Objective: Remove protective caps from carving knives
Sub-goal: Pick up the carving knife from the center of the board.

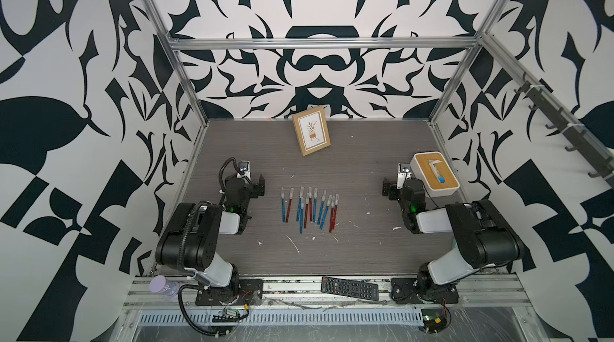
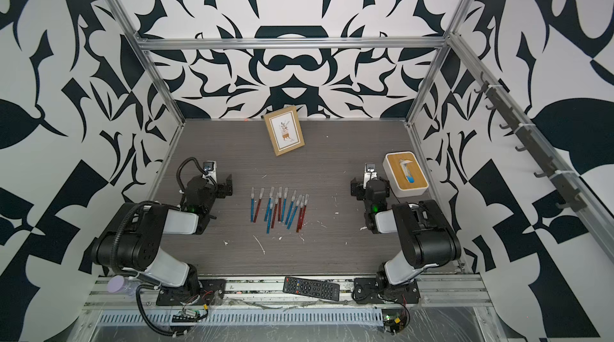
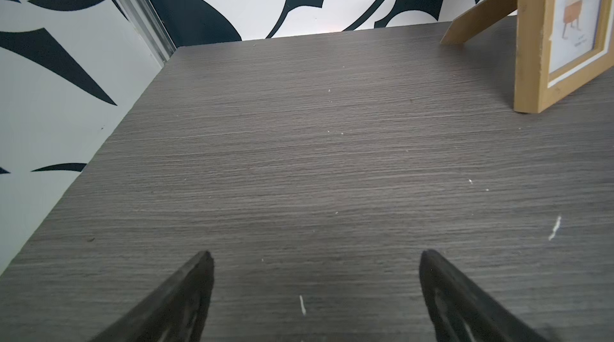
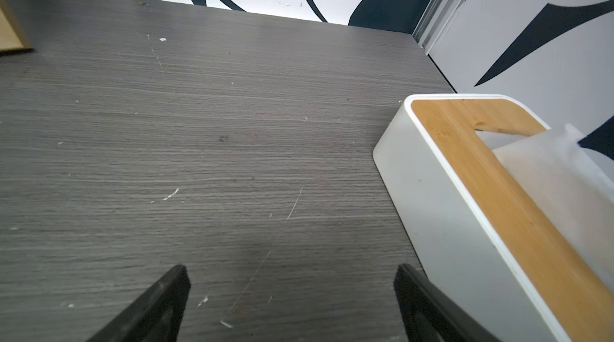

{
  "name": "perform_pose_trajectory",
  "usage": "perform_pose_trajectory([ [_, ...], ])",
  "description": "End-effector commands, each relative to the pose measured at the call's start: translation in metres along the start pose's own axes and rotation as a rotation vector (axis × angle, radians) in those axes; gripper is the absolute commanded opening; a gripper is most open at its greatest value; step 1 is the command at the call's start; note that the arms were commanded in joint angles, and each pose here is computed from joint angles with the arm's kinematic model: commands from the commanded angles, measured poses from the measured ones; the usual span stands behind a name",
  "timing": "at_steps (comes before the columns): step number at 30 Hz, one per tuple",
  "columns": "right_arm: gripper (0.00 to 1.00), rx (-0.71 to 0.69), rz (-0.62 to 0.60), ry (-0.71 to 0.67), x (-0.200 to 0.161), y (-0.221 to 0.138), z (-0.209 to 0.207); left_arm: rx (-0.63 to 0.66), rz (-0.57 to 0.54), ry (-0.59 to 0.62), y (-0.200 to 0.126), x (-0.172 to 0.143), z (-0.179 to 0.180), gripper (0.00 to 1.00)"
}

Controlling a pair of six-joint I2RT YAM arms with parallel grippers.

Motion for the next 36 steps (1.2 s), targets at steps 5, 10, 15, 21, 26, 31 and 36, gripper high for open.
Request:
perform_pose_trajectory([
  [5,0.99,-0.017,-0.044,0.022,0.0128,0.0021,-0.0025,-0.003,-0.020,-0.015,0.0028,0.0061,0.0006,1.00],
  [10,0.99,-0.014,-0.045,0.024,0.0133,0.0024,-0.0025,-0.002,-0.021,-0.014,0.0027,0.0061,0.0011,1.00],
  [15,0.99,-0.015,-0.040,0.035,0.0137,0.0035,-0.0053,-0.003,-0.016,-0.018,0.0036,0.0062,0.0012,1.00],
  [21,0.99,-0.016,-0.038,0.034,0.0131,0.0034,-0.0054,-0.025,-0.003,-0.040,0.0051,0.0065,0.0056,1.00],
  [26,0.99,-0.016,-0.036,0.033,0.0126,0.0036,-0.0053,-0.024,-0.002,-0.042,0.0051,0.0063,0.0058,1.00],
  [31,0.99,-0.015,-0.038,0.033,0.0128,0.0033,-0.0053,-0.027,-0.002,-0.042,0.0050,0.0063,0.0057,1.00],
  [36,0.99,-0.022,-0.049,0.040,0.0152,0.0008,-0.0065,-0.026,-0.008,-0.042,0.0038,0.0064,0.0060,1.00],
])
Point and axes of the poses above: each gripper's point midway between its finger pads, its own y axis out along the fingers, its own z axis along the line the jaws close on, x = y × z, the point moved 9 cm from there along -y, back along the fingers, and after that the axes turned 2 degrees about -y, right-handed, at the moved point
